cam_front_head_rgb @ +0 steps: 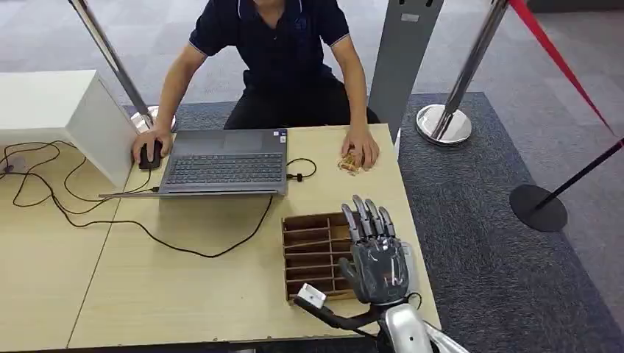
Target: Pass the card to the sensor for recognition and then transmit it.
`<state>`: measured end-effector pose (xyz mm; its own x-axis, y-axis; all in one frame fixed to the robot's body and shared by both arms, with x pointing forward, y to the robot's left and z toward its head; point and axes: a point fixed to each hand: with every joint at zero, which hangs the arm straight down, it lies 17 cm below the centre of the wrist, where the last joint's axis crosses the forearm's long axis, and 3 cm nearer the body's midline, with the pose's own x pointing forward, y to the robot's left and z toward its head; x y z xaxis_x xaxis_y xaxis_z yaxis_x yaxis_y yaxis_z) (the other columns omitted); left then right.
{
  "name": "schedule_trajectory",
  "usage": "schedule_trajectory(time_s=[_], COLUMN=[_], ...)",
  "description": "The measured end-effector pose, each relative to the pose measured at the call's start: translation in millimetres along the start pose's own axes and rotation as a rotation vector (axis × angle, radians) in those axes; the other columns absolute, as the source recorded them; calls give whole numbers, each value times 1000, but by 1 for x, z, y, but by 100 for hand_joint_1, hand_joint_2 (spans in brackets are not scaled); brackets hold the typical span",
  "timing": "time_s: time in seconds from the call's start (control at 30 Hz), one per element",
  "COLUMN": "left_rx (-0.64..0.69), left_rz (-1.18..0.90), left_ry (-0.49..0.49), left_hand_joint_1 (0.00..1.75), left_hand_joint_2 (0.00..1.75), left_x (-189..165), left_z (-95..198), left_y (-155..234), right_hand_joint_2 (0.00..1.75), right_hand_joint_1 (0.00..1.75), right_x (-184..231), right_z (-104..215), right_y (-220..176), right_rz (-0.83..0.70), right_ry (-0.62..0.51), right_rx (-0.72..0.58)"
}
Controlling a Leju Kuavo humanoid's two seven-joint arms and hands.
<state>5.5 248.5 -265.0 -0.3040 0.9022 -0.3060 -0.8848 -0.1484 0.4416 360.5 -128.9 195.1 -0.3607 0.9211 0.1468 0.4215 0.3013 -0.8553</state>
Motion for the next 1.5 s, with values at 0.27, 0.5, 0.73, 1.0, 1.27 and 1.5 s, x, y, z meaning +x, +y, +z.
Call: schedule_trajectory(time_s=[0.27,0.5,0.73,1.0,1.27,1.5], left_rx=[0,0,-1,-1,0,0], left_rz=[2,3,4,5,6,7], left_ry=[-4,-11,-14,-14,-12,-10], left_hand_joint_1=[0,0,0,0,0,0], left_hand_joint_2=[175,175,175,175,175,175], left_x=[3,5,7,8,8,9], left_z=[1,1,2,2,2,2], left_y=[0,0,0,0,1,1], right_hand_joint_2=[175,175,175,175,175,175], right_hand_joint_1=[0,0,0,0,0,0], right_x=[21,20,-3,-24,-32,-38], right_z=[-2,2,10,18,21,18], right_y=[1,14,28,36,37,29], right_rz=[-24,-48,-32,4,33,53], right_ry=[-42,-17,46,88,96,103], right_rx=[-3,37,62,82,82,43])
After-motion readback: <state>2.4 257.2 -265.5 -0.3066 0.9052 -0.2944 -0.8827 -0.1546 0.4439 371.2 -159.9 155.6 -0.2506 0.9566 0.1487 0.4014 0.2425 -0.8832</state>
